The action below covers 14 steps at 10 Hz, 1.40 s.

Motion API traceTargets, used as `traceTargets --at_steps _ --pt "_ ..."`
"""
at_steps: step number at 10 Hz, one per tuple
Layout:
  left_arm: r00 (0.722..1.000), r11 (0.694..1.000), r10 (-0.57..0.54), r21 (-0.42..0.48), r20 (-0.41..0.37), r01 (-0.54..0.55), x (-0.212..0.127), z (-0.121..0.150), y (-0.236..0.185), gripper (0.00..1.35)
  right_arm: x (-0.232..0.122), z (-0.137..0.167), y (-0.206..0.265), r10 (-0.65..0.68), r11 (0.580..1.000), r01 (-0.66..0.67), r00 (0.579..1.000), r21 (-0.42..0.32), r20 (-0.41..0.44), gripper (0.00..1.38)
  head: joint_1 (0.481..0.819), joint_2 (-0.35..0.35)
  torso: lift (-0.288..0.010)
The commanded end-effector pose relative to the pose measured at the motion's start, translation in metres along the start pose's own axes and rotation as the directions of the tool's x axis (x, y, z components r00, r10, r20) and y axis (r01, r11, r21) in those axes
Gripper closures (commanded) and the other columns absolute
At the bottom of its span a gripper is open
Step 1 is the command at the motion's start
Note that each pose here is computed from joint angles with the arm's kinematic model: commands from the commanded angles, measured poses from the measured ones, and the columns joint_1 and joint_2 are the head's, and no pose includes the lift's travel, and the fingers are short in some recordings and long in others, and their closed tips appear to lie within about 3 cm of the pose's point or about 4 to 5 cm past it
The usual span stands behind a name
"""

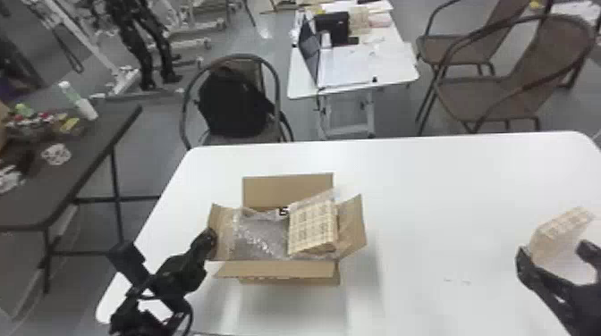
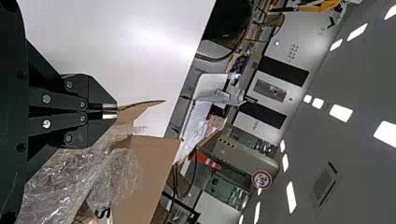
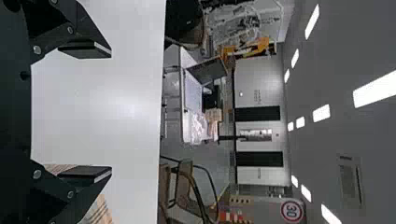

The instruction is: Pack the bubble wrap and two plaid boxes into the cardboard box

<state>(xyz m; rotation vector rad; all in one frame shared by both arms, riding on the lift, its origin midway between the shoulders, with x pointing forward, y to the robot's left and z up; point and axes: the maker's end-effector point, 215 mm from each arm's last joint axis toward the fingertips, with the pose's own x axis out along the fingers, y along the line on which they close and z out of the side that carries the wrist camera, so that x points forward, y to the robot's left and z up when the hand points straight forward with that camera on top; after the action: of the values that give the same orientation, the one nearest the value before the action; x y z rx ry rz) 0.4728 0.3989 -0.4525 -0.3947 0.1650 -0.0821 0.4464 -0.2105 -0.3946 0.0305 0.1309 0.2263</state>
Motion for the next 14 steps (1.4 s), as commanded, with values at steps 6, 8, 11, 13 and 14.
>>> traceTargets --at_steps 6,8,11,13,14 --pt "1.0 1.0 0.002 -0.008 -0.011 -0.002 -0.003 -0.007 0.0 1.2 0.008 -0.075 -0.089 -0.213 0.975 0.216 0.976 0.053 -0.046 0.39 0.695 0.131 -0.05" --pt "1.0 1.0 -0.006 -0.009 -0.016 0.006 -0.001 -0.008 -0.004 1.2 0.022 -0.079 -0.089 -0.303 0.951 0.305 0.952 0.048 -0.048 0.39 0.695 0.12 -0.05" --pt "1.0 1.0 -0.009 -0.009 -0.017 0.009 0.0 -0.009 -0.005 1.2 0.044 -0.089 -0.066 -0.329 0.938 0.336 0.941 0.085 -0.085 0.39 0.695 0.126 -0.05" --pt "1.0 1.0 -0.009 -0.017 -0.02 0.009 -0.002 -0.012 -0.006 1.2 0.077 -0.091 -0.066 -0.323 0.939 0.331 0.942 0.096 -0.09 0.39 0.695 0.143 -0.05" --pt "1.0 1.0 -0.014 -0.02 -0.021 0.013 -0.001 -0.013 -0.008 1.2 0.094 -0.091 -0.066 -0.338 0.934 0.345 0.937 0.086 -0.093 0.39 0.695 0.148 -0.05"
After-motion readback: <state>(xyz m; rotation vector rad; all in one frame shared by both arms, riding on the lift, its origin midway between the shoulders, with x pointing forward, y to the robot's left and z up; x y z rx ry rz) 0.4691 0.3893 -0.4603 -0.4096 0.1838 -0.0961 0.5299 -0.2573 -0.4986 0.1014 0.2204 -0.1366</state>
